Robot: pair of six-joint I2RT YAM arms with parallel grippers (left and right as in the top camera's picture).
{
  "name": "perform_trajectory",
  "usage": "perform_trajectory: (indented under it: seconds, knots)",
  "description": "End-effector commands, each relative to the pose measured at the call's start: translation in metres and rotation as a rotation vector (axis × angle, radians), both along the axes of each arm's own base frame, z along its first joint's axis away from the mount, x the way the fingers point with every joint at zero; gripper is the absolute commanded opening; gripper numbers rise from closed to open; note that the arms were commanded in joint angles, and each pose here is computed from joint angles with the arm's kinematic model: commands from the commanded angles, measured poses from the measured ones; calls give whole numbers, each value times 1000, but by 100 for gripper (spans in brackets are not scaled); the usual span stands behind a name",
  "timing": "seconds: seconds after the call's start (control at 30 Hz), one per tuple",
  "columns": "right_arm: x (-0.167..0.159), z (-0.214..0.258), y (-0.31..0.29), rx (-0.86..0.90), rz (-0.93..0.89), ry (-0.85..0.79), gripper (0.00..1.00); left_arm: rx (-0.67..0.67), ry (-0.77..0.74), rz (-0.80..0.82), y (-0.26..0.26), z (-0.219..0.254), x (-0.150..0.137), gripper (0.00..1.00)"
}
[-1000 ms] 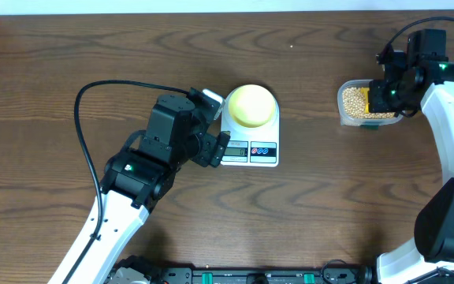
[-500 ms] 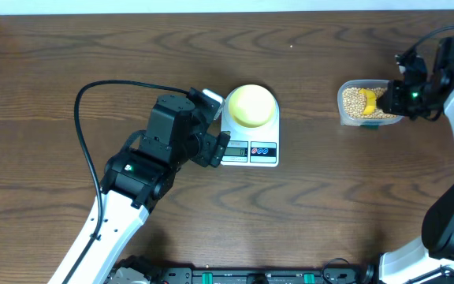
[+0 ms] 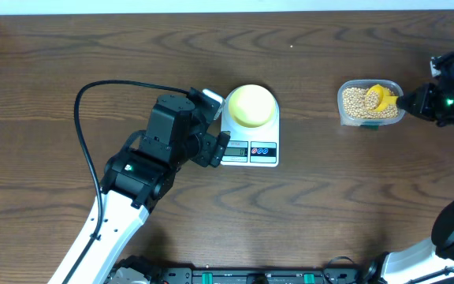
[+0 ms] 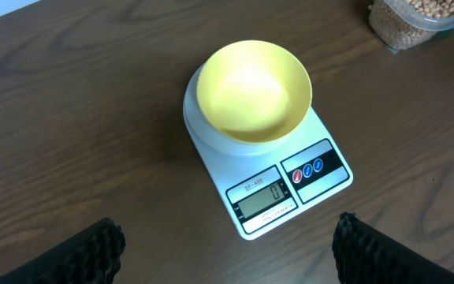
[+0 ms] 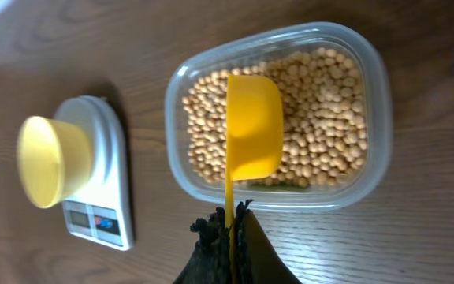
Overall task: Scoop item into bowl and weigh 50g on scale
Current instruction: 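Lower the scoop into the soybean tub with the right gripper and scoop beans, then carry the filled scoop with the right gripper over the yellow bowl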
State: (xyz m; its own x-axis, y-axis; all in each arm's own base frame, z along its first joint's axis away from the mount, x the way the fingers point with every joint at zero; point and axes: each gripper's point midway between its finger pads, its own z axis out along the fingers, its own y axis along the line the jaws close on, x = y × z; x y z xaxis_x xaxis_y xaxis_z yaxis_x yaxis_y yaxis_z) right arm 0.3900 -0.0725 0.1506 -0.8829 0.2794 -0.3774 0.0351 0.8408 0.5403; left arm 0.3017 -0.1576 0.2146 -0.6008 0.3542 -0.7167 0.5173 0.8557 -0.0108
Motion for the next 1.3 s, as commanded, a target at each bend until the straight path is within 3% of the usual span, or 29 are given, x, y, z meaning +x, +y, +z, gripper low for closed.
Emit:
perform_trajectory:
  seconds: [0.0, 0.83, 1.27]
  knots:
    - [-1, 11, 6, 108, 33, -62, 1, -2, 7, -6, -1, -2, 0, 87]
    - [-1, 47, 23, 351, 67, -173, 1, -2, 7, -6, -1, -2, 0, 86]
    - [11, 54, 80, 385, 198, -183, 1, -2, 7, -6, -1, -2, 0, 87]
